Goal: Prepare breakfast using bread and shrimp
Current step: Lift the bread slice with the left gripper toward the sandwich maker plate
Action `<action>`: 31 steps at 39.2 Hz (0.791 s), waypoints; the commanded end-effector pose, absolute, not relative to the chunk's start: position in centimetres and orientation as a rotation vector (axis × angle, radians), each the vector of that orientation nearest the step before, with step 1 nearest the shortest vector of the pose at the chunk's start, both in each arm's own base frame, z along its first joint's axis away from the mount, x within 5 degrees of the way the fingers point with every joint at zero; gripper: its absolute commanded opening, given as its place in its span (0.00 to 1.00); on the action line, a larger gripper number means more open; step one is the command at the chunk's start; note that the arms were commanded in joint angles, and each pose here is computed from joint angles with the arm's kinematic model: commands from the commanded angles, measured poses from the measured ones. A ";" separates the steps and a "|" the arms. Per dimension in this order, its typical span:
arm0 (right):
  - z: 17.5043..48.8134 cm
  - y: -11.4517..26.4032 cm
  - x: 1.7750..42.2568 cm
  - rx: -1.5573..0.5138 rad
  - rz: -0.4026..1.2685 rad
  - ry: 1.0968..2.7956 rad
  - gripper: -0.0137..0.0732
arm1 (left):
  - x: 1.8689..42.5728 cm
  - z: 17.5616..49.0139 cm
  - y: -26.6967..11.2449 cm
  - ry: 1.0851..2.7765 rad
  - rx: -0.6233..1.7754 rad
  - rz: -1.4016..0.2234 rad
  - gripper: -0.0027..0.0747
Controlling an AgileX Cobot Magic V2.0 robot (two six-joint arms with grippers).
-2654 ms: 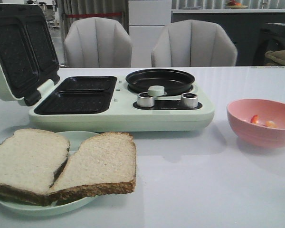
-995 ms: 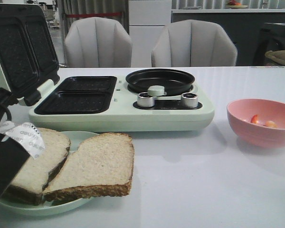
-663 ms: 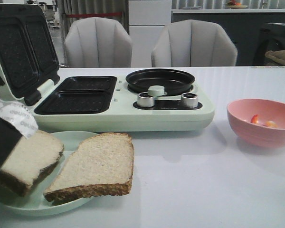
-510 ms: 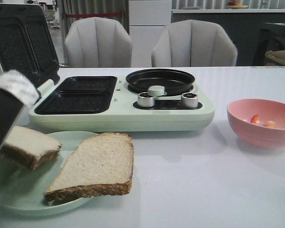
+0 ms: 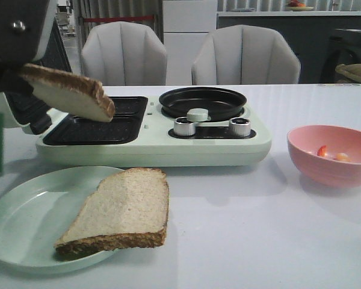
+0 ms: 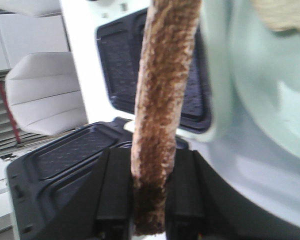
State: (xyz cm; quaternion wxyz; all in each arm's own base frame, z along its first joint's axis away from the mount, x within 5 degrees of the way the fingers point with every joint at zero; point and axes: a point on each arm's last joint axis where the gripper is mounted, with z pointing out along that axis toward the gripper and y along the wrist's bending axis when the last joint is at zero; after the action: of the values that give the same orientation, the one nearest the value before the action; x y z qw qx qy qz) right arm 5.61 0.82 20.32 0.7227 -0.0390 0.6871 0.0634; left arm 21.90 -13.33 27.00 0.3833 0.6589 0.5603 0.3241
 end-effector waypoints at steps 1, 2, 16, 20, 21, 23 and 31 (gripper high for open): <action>21.7 0.7 5.3 -0.087 0.129 1.402 0.32 | 23.3 29.5 -13.2 1.375 1.600 0.849 0.25; 21.7 0.7 5.3 -0.087 0.129 1.402 0.32 | 23.7 29.6 -13.2 1.378 1.592 0.852 0.26; 21.7 0.7 5.3 -0.087 0.129 1.402 0.32 | 31.9 30.4 -13.2 1.463 1.479 0.884 0.25; 21.7 0.7 5.3 -0.087 0.129 1.402 0.32 | 34.3 30.8 -13.3 1.456 1.451 0.885 0.26; 21.7 0.7 5.3 -0.087 0.129 1.402 0.32 | 34.9 30.7 -13.3 1.463 1.445 0.886 0.25; 21.7 0.7 5.3 -0.087 0.129 1.402 0.32 | 36.0 30.9 -13.4 1.456 1.434 0.880 0.25; 21.7 0.7 5.3 -0.087 0.129 1.402 0.32 | 40.0 31.1 -14.1 1.403 1.399 0.821 0.25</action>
State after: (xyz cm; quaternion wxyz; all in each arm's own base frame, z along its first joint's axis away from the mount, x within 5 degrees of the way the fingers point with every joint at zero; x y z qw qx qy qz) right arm 5.61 0.82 20.32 0.7227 -0.0390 0.6871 0.0634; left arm 39.16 -13.92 28.22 0.4308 0.5892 0.5953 0.3360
